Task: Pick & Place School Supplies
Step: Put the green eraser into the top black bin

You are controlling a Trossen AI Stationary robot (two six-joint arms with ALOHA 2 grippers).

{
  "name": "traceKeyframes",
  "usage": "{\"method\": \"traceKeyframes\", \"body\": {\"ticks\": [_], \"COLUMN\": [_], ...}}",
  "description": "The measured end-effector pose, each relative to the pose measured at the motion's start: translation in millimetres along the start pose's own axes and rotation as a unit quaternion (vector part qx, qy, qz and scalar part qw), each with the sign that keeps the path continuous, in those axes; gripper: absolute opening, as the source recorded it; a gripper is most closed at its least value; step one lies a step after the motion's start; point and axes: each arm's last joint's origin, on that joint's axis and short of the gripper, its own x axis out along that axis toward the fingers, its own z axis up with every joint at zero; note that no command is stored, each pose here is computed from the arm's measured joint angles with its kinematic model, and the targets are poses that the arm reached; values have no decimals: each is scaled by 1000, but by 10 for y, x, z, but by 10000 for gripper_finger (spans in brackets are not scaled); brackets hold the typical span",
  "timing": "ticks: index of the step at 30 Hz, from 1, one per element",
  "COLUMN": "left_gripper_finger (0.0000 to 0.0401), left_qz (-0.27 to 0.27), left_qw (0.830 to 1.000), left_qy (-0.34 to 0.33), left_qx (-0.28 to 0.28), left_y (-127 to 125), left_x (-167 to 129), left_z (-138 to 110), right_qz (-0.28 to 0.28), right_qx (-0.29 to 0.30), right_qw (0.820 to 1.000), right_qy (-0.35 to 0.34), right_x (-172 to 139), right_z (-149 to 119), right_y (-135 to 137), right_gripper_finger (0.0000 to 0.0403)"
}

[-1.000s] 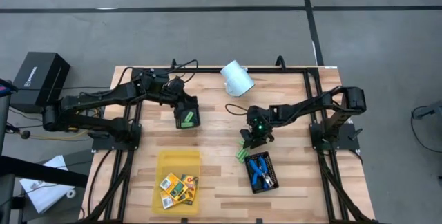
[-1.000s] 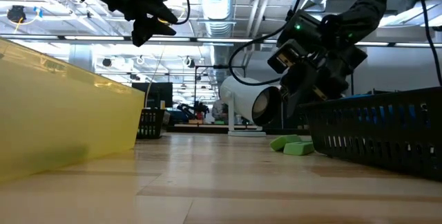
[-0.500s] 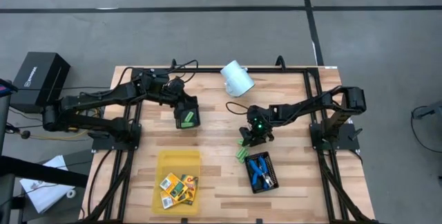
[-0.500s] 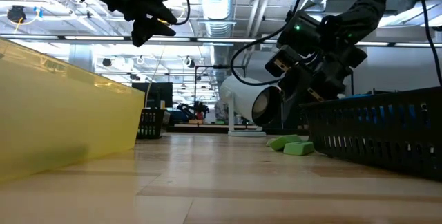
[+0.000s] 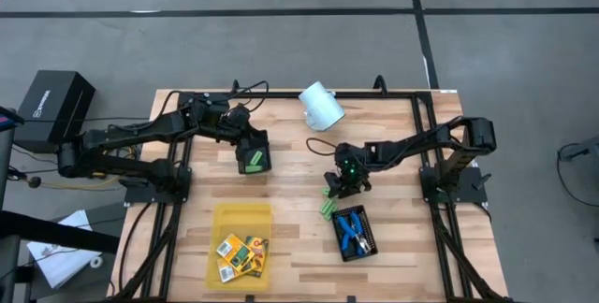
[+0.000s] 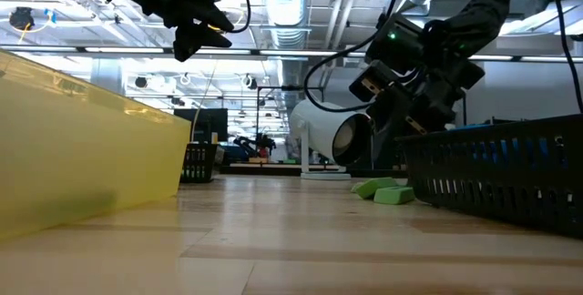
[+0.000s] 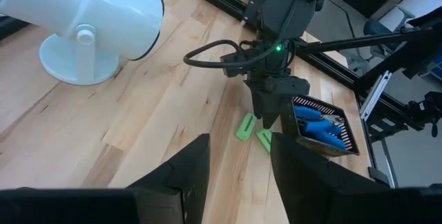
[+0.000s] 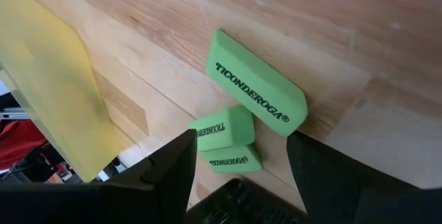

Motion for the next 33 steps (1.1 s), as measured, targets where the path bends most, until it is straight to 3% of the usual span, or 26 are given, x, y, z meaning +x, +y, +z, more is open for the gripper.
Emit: {"method": "traceKeyframes", "body": {"ticks": [7, 14, 19, 23, 28, 30, 33], "left_gripper_finger": [147, 147, 147, 147, 147, 147, 147], "left_qz": [0, 3, -11, -12, -13, -14, -14], "left_qw": [1000, 1000, 999, 999, 999, 999, 999], "left_qy": [0, 9, 28, 37, 33, 32, 32], "left_qx": [0, -4, -21, -30, -24, -24, -24], "left_y": [0, 27, 57, 77, 79, 77, 78], "left_x": [0, 22, 54, 70, 75, 75, 75], "left_z": [0, -58, -152, -202, -204, -201, -201], "right_qz": [-3, 61, 75, 75, 75, 76, 79], "right_qx": [6, 20, 23, 16, 2, -2, -2], "right_qw": [1000, 998, 997, 997, 997, 997, 997], "right_qy": [2, 1, -3, -4, -4, -5, -4], "right_x": [80, 270, 327, 328, 330, 329, 313], "right_z": [-23, 69, 114, 116, 117, 120, 151], "right_y": [-10, 53, 104, 119, 118, 119, 113], "right_gripper_finger": [216, 216, 208, 158, 24, 15, 53]}}
